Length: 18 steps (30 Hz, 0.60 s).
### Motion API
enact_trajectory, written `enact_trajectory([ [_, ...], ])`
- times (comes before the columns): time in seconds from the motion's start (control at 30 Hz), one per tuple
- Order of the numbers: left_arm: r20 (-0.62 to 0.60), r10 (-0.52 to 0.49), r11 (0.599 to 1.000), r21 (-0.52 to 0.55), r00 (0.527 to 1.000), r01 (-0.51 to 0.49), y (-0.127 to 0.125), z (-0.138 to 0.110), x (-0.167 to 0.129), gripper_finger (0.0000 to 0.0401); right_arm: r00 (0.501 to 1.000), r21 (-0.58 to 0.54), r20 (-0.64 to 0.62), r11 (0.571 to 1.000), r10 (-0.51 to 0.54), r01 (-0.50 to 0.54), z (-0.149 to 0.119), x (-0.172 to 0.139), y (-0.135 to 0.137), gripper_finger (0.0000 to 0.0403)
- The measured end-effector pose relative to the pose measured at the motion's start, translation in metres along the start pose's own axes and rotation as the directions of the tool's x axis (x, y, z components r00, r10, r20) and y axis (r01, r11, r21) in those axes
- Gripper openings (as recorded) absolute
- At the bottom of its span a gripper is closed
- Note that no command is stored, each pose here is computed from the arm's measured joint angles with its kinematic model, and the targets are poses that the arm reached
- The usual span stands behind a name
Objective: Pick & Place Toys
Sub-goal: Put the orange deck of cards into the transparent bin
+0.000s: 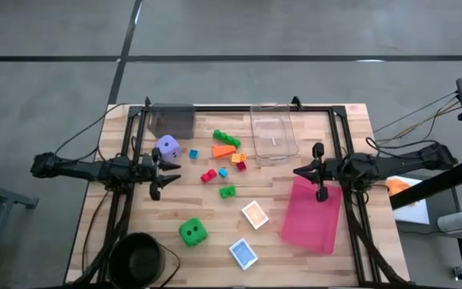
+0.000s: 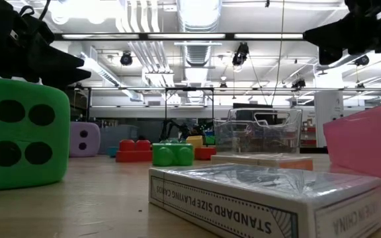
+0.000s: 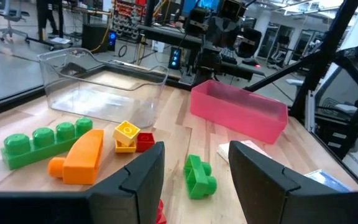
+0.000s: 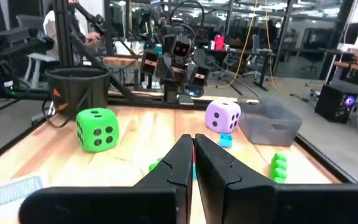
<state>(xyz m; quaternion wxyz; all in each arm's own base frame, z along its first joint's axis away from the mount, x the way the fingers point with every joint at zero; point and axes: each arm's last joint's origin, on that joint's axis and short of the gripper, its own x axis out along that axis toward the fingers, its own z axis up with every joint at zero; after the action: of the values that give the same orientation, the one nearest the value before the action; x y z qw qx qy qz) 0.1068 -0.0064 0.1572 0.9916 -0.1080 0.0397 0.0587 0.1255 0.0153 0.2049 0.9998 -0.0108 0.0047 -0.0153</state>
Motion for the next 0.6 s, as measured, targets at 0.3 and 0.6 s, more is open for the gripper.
enact_trajectory([
  [0.3, 0.010, 0.094, 0.995, -0.027, 0.996, -0.094, 0.003, -0.001, 0.000, 0.0184, 0.991, 0.082, -0.134, 0.996, -0.025, 0.036, 0.008, 0.020, 0.003, 0.0073],
  [0.6, 0.009, 0.093, 0.995, -0.031, 0.996, -0.093, 0.003, -0.001, 0.000, 0.0273, 0.947, 0.088, -0.320, 0.993, -0.041, 0.073, 0.019, 0.062, 0.010, 0.0309],
])
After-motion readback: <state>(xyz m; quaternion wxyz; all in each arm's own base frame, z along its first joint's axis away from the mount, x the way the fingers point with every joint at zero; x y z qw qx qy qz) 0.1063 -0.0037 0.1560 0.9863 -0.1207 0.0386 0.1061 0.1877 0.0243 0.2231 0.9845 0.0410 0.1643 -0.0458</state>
